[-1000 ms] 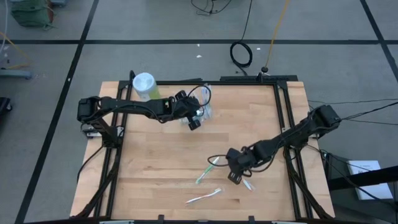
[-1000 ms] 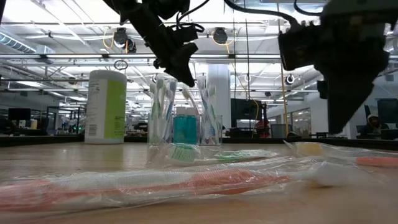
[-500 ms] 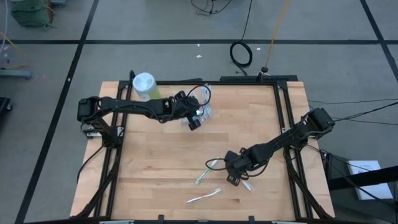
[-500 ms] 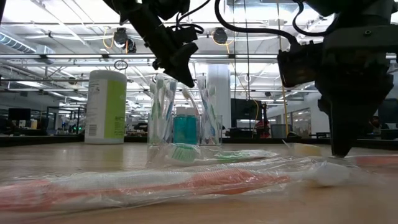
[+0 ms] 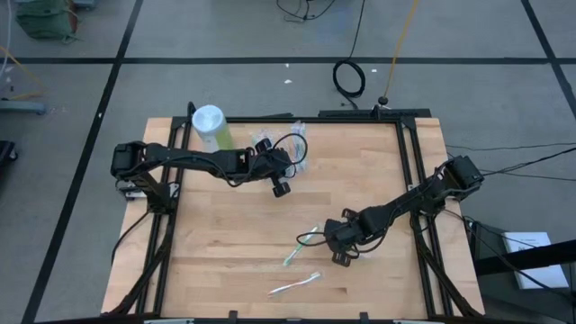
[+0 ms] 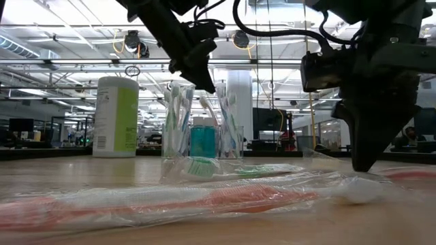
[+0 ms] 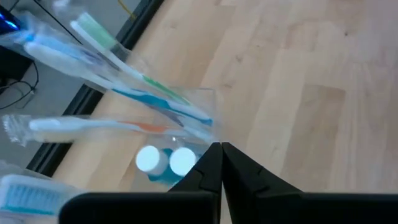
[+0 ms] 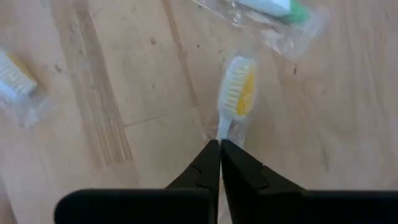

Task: Pick & Place toothbrushing station
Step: Put the orange toothbrush into the transparent organizer

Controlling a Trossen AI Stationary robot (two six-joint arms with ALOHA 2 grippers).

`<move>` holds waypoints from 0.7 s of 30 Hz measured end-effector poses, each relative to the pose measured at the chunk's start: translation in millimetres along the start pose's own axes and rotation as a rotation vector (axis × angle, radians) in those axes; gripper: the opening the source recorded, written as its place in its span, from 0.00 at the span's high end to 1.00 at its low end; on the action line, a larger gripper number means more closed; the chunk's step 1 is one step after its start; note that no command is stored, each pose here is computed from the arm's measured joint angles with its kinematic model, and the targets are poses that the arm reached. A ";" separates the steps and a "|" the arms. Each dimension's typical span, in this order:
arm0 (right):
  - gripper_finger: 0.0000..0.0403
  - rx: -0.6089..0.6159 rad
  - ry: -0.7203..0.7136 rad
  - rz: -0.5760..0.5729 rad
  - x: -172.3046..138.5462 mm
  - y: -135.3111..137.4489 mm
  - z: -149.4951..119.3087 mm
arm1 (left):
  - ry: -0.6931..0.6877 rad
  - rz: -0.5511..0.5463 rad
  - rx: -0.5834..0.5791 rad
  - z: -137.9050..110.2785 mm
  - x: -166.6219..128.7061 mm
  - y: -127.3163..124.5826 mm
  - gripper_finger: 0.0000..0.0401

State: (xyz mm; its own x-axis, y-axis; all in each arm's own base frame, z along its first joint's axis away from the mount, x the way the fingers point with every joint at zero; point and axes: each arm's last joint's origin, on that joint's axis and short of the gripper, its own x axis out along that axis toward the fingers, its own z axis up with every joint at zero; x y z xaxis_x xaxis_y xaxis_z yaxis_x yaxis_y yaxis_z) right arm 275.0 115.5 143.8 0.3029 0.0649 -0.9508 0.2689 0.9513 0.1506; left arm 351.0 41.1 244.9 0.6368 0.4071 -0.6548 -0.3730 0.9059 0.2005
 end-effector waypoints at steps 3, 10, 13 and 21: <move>0.99 -0.073 0.012 -0.016 -0.1 -3.0 0.0 | 0.023 -0.009 0.020 -2.9 -1.8 -4.7 0.99; 1.00 -0.103 -0.047 -0.042 -8.6 -10.5 7.1 | 0.112 0.031 0.068 -13.8 -9.6 -14.8 0.95; 1.00 -0.098 -0.119 -0.033 -24.4 -14.8 13.5 | 0.118 0.117 0.065 -14.8 -21.7 -12.7 0.96; 1.00 -0.148 -0.493 -0.267 -77.6 -37.0 35.7 | 0.046 0.242 -0.034 -8.3 -67.3 5.4 0.96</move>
State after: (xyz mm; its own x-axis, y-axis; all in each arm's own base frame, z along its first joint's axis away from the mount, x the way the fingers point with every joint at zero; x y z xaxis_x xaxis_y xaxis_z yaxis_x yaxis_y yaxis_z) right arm 274.1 64.6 221.7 0.6419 -0.2977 -0.7066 0.2746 0.9497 -0.1507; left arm 300.6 17.6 284.0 0.4950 0.6052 -0.6234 -0.5338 0.7780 0.3314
